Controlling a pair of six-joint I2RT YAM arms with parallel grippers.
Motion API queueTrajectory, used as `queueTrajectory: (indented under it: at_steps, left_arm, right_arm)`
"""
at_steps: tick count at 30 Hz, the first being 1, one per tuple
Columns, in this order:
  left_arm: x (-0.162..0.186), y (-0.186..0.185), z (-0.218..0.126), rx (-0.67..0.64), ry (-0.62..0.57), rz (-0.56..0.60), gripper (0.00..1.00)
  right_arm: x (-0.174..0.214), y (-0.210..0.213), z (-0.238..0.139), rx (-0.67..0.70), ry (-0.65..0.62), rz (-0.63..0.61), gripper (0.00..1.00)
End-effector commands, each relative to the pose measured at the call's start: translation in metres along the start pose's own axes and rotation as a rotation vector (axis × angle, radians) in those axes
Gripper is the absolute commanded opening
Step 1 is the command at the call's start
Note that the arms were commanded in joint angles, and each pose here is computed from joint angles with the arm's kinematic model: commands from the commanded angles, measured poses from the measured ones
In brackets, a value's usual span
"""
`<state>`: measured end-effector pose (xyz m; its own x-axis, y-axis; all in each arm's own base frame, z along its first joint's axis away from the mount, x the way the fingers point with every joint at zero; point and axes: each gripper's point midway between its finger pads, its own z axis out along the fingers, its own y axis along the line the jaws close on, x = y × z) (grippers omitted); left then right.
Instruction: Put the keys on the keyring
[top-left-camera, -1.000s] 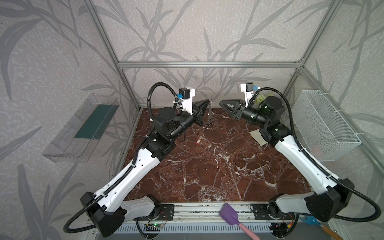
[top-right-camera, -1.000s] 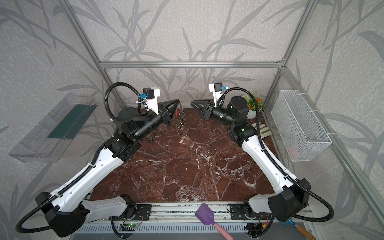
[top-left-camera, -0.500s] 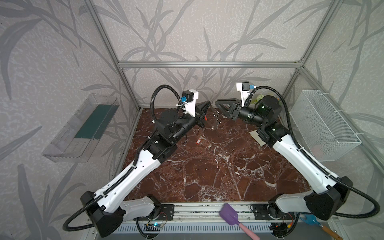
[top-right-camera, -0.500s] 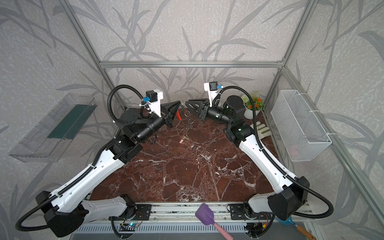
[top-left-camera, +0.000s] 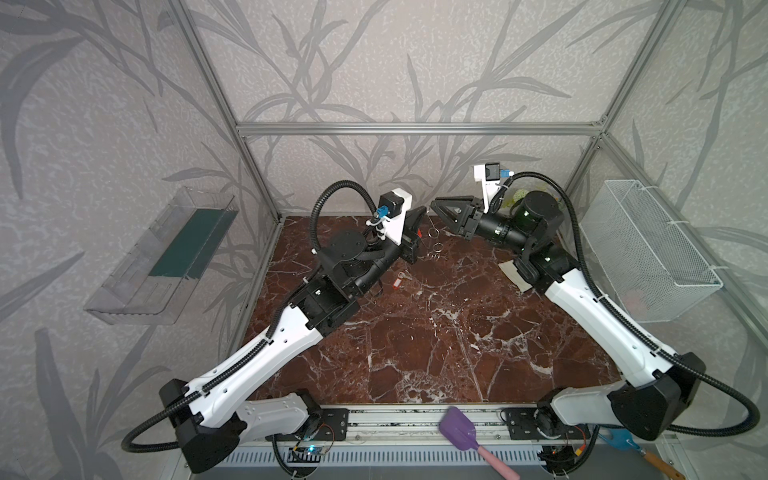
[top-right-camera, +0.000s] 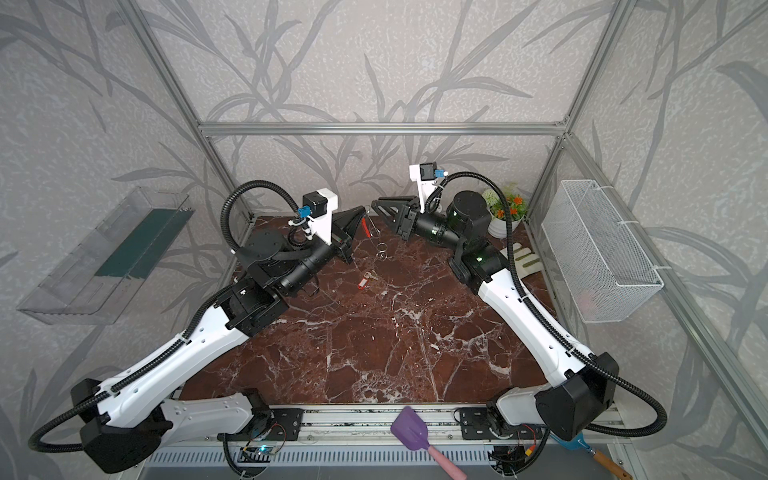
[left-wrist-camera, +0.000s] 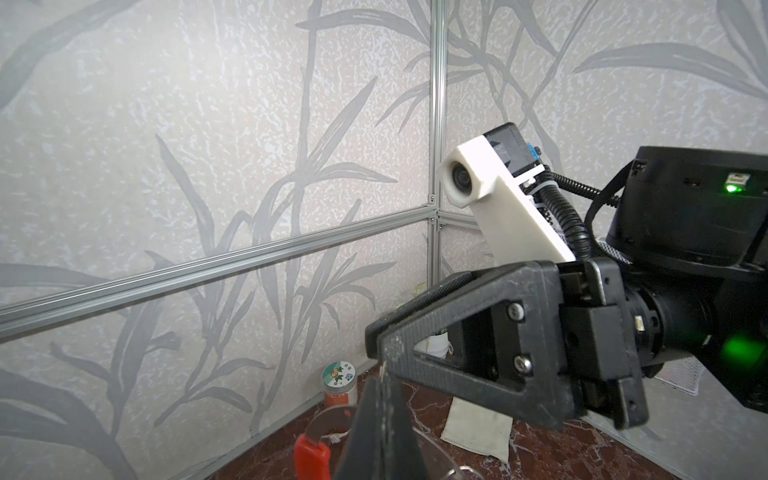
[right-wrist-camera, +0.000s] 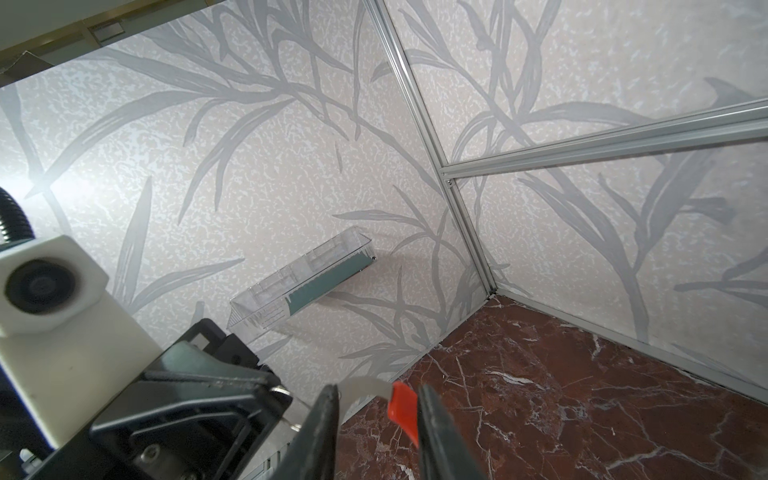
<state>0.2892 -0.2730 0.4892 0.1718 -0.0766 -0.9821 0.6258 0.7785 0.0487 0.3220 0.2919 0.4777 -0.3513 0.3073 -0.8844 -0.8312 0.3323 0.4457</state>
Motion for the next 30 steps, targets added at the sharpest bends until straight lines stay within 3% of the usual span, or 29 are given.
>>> queueTrajectory:
  at_steps: [1,10,20,30]
  left_arm:
    - [-0.014,0.006,-0.005,-0.043,-0.049,0.059,0.00]
    - [-0.017,0.010,-0.006,-0.056,-0.057,-0.019,0.00]
    - [-0.014,0.009,-0.003,-0.020,-0.055,-0.146,0.00]
    - [-0.016,0.007,-0.002,-0.002,-0.057,-0.180,0.00]
  right_arm:
    - [-0.004,0.005,0.000,-0.006,-0.015,-0.020,0.33]
    - [-0.003,0.001,-0.005,0.027,-0.022,-0.025,0.39]
    - [-0.009,0.016,-0.006,-0.048,-0.053,-0.009,0.36]
    - [-0.002,0.026,-0.006,-0.092,-0.039,-0.013,0.34]
